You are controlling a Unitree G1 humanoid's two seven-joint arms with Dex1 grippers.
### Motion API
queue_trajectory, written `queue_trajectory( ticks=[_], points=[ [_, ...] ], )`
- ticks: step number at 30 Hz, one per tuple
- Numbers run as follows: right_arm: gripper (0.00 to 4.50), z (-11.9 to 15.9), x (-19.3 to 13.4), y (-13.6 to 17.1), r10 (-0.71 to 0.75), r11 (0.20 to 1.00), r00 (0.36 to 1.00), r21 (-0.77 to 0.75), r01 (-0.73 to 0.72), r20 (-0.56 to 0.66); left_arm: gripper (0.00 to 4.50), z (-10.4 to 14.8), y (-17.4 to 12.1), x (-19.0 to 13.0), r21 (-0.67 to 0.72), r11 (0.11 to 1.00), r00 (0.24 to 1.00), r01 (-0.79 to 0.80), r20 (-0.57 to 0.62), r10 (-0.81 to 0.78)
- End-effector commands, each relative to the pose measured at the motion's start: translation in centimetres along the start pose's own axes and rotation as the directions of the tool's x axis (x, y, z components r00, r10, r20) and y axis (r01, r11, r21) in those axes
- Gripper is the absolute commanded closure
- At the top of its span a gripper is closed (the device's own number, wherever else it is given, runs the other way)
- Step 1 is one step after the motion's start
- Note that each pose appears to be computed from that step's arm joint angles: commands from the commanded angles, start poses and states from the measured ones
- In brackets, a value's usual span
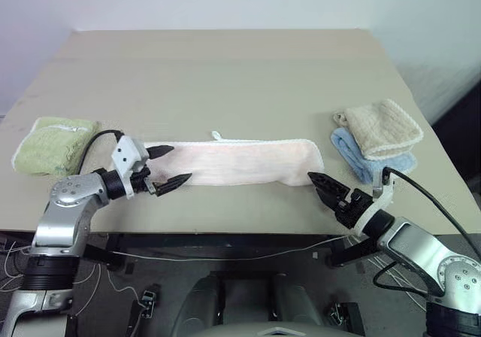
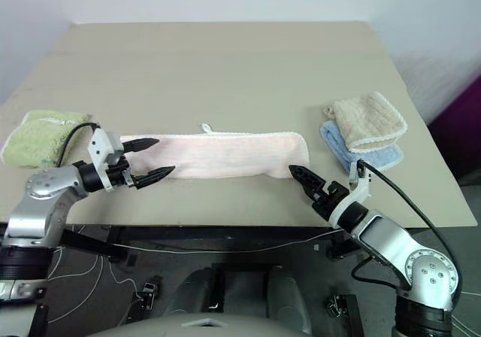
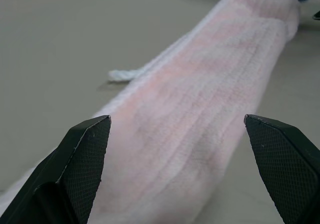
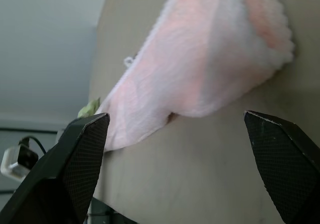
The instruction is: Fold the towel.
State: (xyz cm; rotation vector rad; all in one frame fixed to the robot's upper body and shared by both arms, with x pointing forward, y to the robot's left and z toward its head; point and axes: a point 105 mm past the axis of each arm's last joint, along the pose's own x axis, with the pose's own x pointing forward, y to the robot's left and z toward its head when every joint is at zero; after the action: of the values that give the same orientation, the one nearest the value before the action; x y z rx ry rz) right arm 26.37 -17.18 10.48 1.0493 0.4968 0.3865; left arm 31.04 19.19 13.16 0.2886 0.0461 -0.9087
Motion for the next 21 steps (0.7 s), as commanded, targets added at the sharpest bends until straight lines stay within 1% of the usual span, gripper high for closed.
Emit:
queue_trajectory(
  ticks=[1,9,13,15,17,21],
  points=[
    [0.00,0.3,0.8,-0.2,-0.010,0.998,1.000,0.063,0.008,0.025,0.03,1.2,-0.1,0.1,0.040,0.999,0.999,0.002,0.033,-0.004],
    [0.00,1.1,2.8,-1.6,-0.065,0.993,0.995,0.105,0.057,0.075,0.03,1.4,-0.3,0.0,0.036,0.999,0.999,-0.001,0.044,0.000],
    [0.00,1.6,3.2,-2.2,-0.090,0.990,0.990,0.122,0.077,0.109,0.03,1.6,-0.3,-0.1,0.038,0.999,0.999,-0.008,0.048,0.007],
    [0.38,1.9,3.3,-2.4,-0.102,0.988,0.987,0.129,0.086,0.127,0.00,1.6,-0.3,-0.1,0.038,0.999,0.999,-0.010,0.049,0.008],
    [0.89,2.1,3.2,-2.6,-0.112,0.986,0.984,0.135,0.093,0.141,0.00,1.6,-0.3,-0.2,0.036,0.999,0.999,-0.012,0.049,0.010],
    [2.28,2.4,3.0,-2.7,-0.119,0.986,0.981,0.138,0.098,0.155,0.00,1.5,-0.4,-0.1,0.032,0.999,0.999,-0.012,0.051,0.010]
  ],
)
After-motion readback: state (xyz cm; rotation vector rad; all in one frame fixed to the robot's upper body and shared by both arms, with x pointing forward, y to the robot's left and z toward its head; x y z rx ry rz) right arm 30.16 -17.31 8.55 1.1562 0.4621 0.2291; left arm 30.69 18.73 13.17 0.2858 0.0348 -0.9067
